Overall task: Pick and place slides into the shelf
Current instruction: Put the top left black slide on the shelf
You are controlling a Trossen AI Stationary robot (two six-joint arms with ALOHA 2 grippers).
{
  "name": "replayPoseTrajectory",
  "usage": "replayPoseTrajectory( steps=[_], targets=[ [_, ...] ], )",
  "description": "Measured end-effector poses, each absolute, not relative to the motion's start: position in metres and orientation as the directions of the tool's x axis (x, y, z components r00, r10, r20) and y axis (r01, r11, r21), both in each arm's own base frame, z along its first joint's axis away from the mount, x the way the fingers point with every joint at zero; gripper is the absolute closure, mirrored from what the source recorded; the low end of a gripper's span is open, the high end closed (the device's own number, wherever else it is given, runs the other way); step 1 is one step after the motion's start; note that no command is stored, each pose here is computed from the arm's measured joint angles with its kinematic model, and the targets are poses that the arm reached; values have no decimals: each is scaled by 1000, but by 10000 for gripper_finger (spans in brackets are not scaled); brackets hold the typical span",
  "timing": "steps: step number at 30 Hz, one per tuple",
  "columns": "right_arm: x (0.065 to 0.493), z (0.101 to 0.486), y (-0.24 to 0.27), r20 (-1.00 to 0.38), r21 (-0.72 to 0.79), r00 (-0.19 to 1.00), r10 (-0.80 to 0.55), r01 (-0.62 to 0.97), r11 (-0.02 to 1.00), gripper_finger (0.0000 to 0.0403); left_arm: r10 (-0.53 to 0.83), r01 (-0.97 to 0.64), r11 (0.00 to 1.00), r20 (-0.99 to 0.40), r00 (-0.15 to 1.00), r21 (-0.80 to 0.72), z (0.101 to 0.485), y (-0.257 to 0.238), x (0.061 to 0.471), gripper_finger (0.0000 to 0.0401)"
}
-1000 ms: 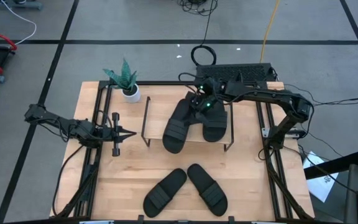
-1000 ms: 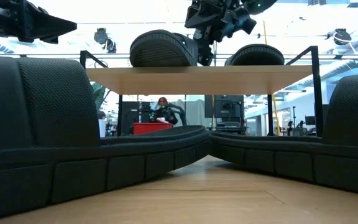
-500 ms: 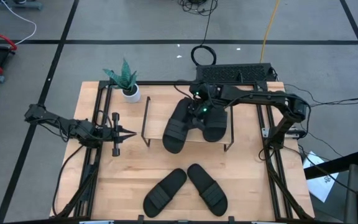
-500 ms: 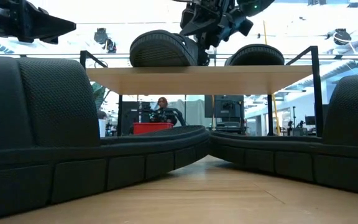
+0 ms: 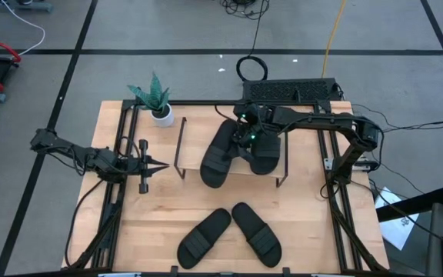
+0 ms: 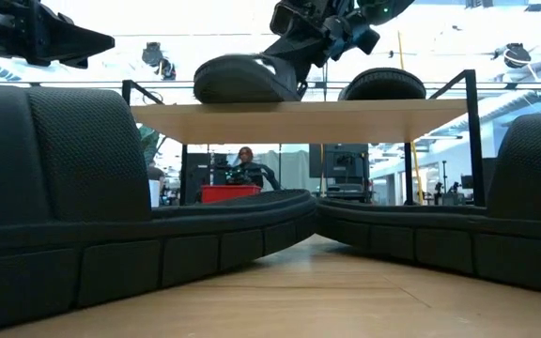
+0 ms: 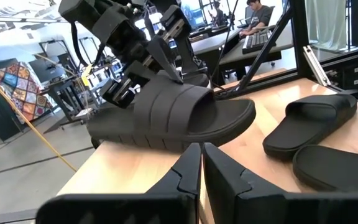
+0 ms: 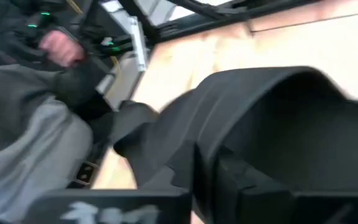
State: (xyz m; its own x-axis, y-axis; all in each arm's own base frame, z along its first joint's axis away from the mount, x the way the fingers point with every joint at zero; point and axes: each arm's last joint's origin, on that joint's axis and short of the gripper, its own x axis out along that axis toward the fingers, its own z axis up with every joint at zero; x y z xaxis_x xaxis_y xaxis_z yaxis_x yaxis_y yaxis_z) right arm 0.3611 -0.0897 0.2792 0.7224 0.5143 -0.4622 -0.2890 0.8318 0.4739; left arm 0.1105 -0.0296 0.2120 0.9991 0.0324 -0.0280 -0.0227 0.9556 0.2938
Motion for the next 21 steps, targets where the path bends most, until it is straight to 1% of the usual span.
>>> replayPoseTrajectory(
  steps=[1, 5, 7, 13, 17, 21],
  targets=[
    [361, 280, -90, -451, 479, 720, 528, -303, 824, 389, 32, -23, 956, -28, 999, 292, 212, -30, 110, 375],
    [359, 284, -90, -433, 479, 718, 545, -329, 814, 393, 33, -23, 958, -28, 999, 286, 212, -30, 110, 375],
    [356, 287, -91, -407, 493, 708, 577, -361, 792, 397, 32, -23, 958, -28, 999, 285, 212, -30, 110, 375],
    [340, 306, -97, -349, 526, 706, 616, -397, 752, 398, 32, -19, 958, -40, 999, 288, 211, -30, 110, 375],
    [331, 309, -108, -340, 572, 706, 622, -369, 732, 399, 28, -16, 957, -39, 999, 290, 211, -30, 110, 375],
    [326, 300, -117, -347, 621, 682, 643, -346, 703, 400, 28, -15, 956, -40, 999, 293, 211, -30, 110, 375]
  ],
)
